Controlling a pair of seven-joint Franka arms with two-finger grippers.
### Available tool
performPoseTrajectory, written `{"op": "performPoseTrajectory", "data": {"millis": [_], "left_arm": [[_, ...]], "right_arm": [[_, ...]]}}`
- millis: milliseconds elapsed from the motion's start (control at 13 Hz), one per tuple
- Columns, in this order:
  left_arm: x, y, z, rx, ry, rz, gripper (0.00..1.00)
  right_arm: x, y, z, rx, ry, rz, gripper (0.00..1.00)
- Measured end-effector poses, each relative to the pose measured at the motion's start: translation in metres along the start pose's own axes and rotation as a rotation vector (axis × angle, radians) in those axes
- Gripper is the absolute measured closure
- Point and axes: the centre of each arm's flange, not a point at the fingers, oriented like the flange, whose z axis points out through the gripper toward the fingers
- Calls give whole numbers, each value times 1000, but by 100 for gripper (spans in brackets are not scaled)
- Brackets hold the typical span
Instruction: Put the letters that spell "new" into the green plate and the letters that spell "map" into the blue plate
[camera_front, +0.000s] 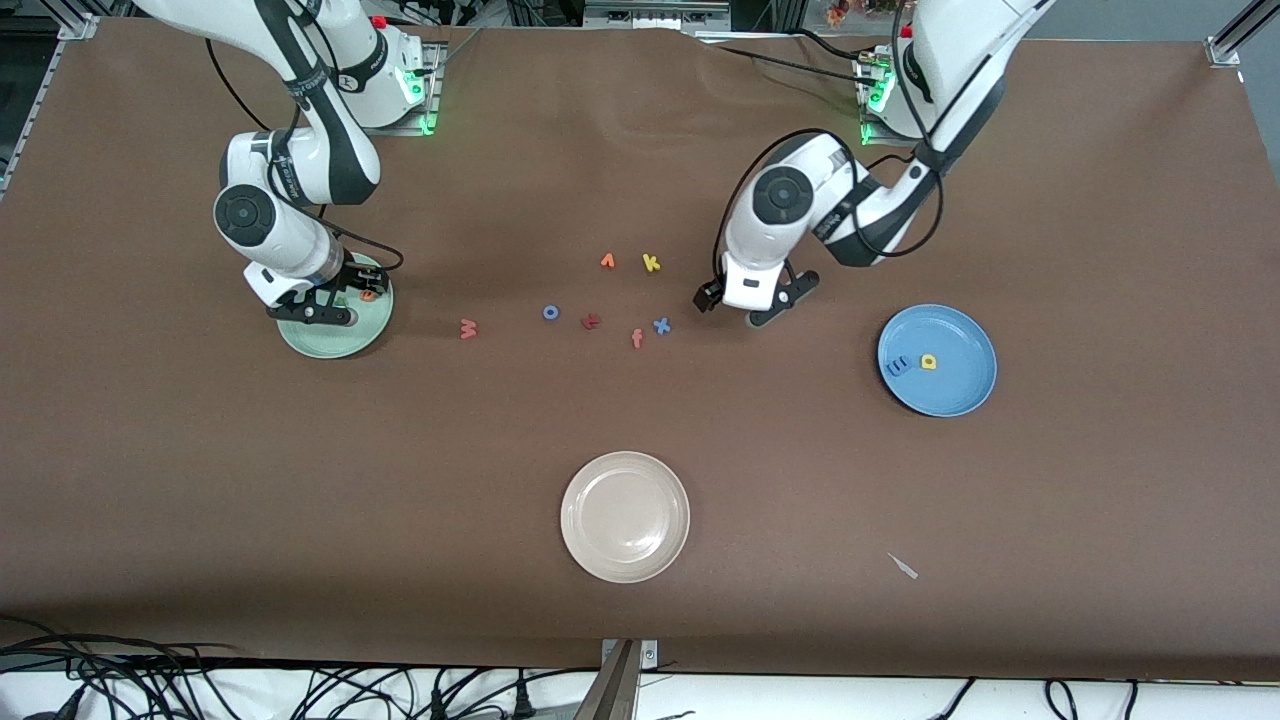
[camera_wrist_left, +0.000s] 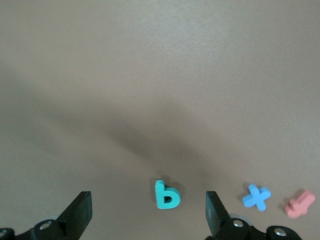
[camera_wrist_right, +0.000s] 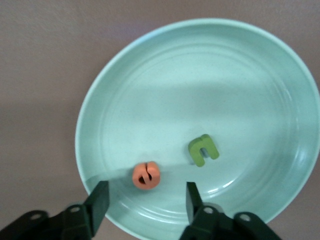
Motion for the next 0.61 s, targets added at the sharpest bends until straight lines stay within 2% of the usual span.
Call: {"op": "performPoseTrajectory", "data": {"millis": [153,383,613], "left_arm": [[-19,0,15,0,51,-69,0],[-34,-1,39,7,73,-85,0],[-36,7,45,-5,58,-99,4]], "right_arm": [[12,-13,-27,8,-1,-15,1],[25,-69,-71,72,48,-6,0],[22,-109,-75,72,42,-52,0]]}}
